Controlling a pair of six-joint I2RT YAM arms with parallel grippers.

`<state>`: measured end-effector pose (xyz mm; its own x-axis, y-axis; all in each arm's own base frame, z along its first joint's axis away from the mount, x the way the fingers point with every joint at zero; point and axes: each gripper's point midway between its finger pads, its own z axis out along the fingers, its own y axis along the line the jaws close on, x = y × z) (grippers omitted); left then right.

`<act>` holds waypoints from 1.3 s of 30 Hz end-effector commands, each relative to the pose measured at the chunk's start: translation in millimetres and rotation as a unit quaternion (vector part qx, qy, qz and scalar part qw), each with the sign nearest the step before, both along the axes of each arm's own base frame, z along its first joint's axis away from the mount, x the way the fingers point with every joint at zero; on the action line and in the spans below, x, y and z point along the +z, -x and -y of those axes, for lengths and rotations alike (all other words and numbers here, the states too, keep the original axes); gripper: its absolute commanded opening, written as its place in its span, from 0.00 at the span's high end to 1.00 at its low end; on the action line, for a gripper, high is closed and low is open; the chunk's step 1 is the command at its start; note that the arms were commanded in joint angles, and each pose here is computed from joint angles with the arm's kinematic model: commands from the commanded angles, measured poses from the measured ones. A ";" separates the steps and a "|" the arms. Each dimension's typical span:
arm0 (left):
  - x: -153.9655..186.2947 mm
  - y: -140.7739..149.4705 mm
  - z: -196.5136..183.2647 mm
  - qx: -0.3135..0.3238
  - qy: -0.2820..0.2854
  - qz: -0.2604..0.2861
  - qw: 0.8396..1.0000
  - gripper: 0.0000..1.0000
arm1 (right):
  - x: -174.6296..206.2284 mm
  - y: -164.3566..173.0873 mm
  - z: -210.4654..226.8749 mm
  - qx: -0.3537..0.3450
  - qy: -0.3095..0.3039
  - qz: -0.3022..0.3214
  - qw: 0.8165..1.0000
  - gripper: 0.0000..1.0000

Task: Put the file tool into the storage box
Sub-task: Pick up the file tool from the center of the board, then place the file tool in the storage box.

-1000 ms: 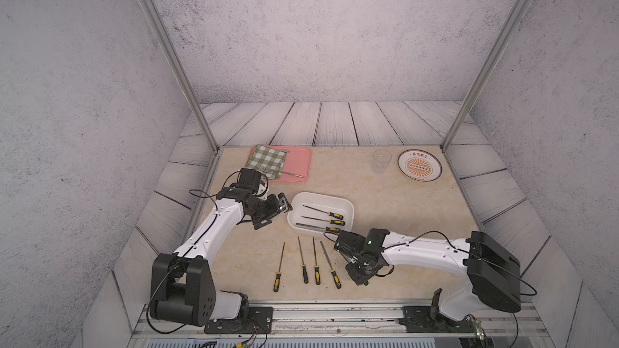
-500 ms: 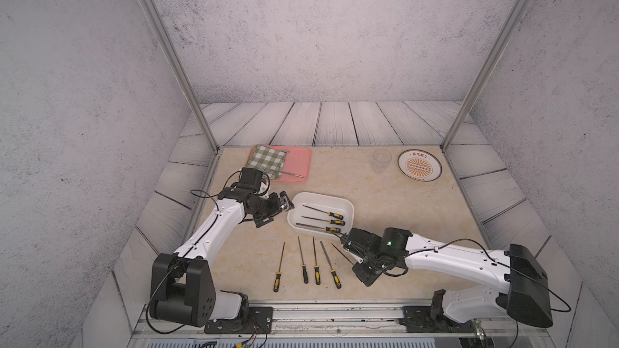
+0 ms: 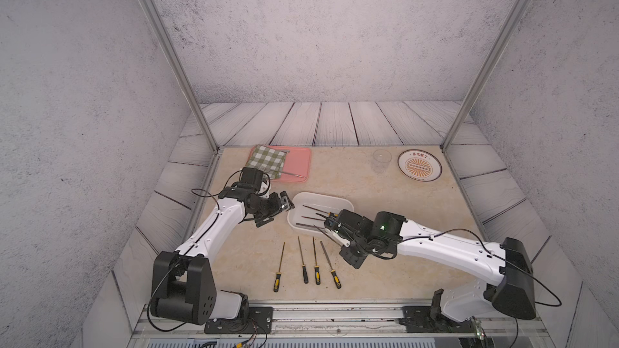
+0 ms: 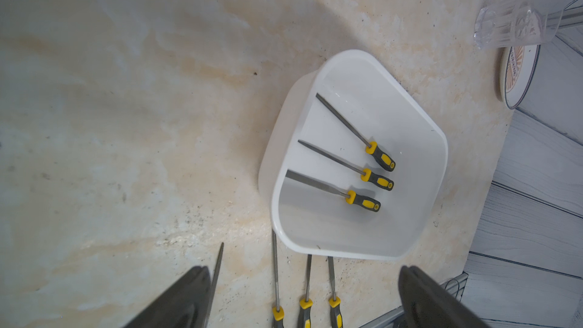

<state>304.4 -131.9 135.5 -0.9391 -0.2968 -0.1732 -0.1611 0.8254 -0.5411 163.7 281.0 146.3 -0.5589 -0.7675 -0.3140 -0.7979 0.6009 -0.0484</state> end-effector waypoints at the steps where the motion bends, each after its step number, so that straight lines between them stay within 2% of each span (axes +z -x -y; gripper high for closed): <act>1: 3.8 -3.4 4.6 -0.017 0.000 0.000 1.000 0.02 | 4.5 -23.0 -13.0 0.023 -0.006 0.011 1.000 0.83; 10: -1.1 -9.7 1.3 -0.024 -0.021 -0.012 0.999 0.02 | 0.5 -85.7 -41.6 0.050 -0.019 0.005 0.999 0.84; 20: -3.8 -14.8 -2.1 -0.025 -0.038 -0.019 0.999 0.02 | -32.4 -139.5 -46.2 0.103 0.046 0.028 0.993 0.86; 29: -5.6 -15.9 -9.3 -0.033 -0.065 -0.027 0.997 0.02 | -68.1 -168.7 -38.9 0.102 0.100 0.048 0.989 0.86; 39: -15.7 -9.9 -11.0 -0.038 -0.070 -0.044 0.996 0.02 | -83.0 -173.5 -53.3 0.108 0.085 0.039 0.990 0.86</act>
